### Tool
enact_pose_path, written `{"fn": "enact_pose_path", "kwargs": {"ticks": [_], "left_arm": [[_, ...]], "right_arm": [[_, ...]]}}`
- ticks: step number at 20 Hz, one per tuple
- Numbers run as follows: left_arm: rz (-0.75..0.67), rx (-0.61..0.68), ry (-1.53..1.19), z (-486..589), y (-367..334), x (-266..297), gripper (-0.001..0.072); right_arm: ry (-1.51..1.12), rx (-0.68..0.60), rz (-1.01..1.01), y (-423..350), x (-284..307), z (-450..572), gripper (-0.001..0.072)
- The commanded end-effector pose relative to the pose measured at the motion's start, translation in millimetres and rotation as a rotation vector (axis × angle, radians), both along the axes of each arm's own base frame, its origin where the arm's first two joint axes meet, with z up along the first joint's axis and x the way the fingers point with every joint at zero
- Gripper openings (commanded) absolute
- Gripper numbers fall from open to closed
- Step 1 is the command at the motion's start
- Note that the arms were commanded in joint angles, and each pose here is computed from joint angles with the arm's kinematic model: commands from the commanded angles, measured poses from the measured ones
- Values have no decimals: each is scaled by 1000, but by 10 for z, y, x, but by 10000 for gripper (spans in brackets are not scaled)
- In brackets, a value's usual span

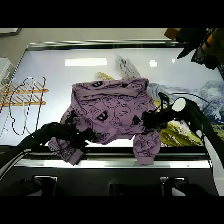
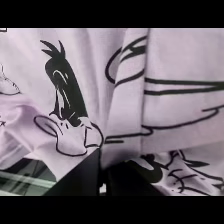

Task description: Fold the clothes and pants, and hang the long-sleeved shirts on hangers.

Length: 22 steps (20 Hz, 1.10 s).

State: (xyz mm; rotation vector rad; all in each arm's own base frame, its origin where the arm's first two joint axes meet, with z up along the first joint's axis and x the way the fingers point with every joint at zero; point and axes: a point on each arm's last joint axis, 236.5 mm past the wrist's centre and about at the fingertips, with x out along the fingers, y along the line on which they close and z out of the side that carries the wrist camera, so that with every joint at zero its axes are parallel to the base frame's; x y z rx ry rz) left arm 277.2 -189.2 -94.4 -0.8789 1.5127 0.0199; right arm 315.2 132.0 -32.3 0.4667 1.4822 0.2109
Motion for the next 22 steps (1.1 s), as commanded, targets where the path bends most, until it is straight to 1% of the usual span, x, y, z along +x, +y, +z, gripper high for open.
{"fn": "enact_pose_path", "kwargs": {"ticks": [1,2,3,4,5,7,10,12,14,17,19,22], "left_arm": [[92,7,-40,-81,-11,215,595],[102,5,-51,-61,-11,256,456],[102,2,-59,-32,-21,288,248],[99,-1,-68,0,-31,318,85],[91,-5,-72,34,-46,327,32],[45,-14,-41,121,-91,228,31],[-79,2,22,293,-75,-136,31],[-163,22,29,485,-41,-387,30],[-205,18,26,704,-42,-593,31],[-207,-9,-13,988,-87,-741,31],[-198,-22,-40,1076,-112,-707,31],[-174,-30,-109,1129,-186,-401,31]], "right_arm": [[17,2,18,4,-94,64,49],[14,2,20,4,-103,85,49],[13,2,23,3,-114,103,49],[14,2,26,3,-129,116,49],[19,2,33,3,-153,126,49],[53,2,54,1,-268,152,48],[108,-18,106,-55,-542,279,48],[160,-26,134,-94,-808,436,48],[206,-34,142,-139,-1081,621,48],[168,-34,130,-167,-1272,865,48],[111,-45,104,-189,-1182,892,49],[54,-80,67,-247,-885,750,51]]}}
